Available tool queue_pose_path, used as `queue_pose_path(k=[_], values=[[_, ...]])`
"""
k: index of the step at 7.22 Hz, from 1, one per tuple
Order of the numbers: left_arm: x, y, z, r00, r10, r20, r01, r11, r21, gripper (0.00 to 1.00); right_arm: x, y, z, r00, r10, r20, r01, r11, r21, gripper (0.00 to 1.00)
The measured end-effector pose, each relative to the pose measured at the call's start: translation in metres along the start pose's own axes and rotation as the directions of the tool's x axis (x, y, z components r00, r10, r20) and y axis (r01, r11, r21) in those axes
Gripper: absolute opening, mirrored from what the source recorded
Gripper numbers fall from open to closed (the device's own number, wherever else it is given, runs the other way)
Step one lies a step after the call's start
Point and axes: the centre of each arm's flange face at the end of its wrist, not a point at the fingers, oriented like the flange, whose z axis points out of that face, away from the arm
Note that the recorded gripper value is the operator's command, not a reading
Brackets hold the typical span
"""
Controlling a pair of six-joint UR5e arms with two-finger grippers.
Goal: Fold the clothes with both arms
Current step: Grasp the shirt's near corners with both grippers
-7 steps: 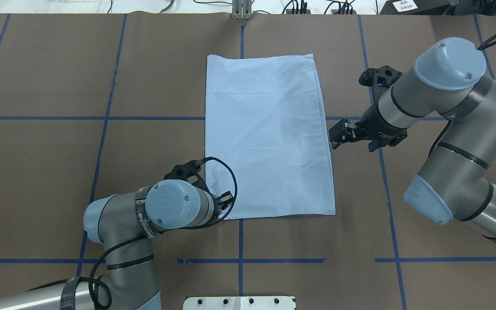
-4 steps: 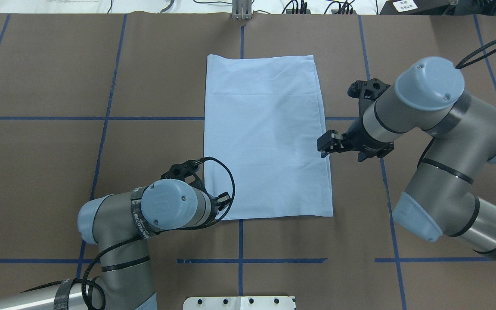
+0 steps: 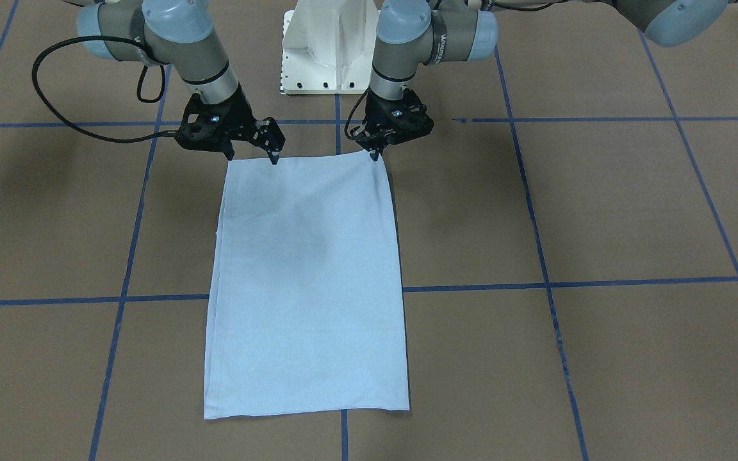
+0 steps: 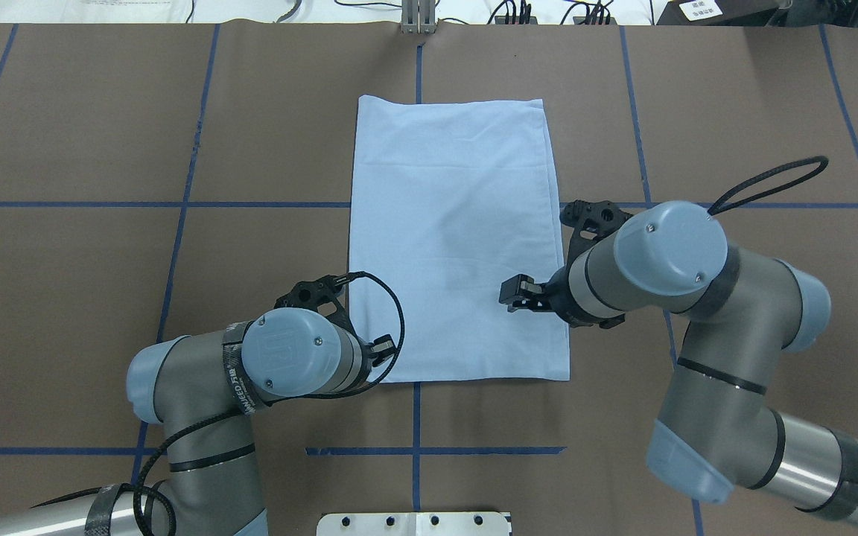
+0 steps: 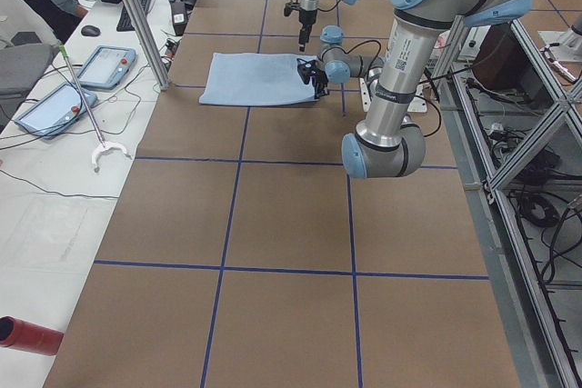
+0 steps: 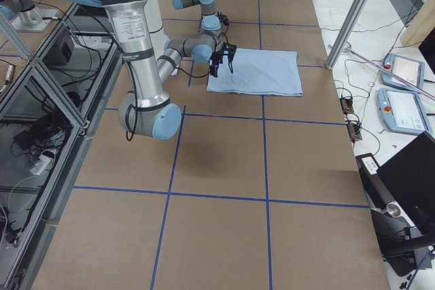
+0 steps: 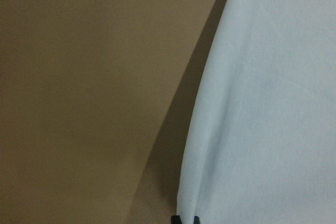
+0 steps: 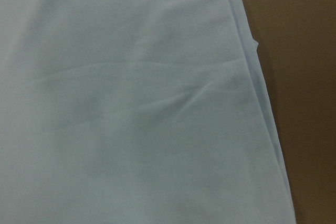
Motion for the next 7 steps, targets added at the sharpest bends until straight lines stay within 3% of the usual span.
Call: queue_pose_path(k=[3, 7], values=[[0.001, 0.0, 0.002, 1.0, 0.002, 0.001, -0.002, 1.0, -0.001, 0.0, 0.006, 0.036, 0.028, 0.989, 0.139, -0.048, -0.138, 0.99, 0.025, 1.0], [0.0, 0.0, 0.005, 1.0, 0.002, 0.004, -0.002, 1.0, -0.001, 0.0, 0.015, 0.038, 0.051, 0.957, 0.252, -0.141, -0.246, 0.967, 0.062, 1.0]])
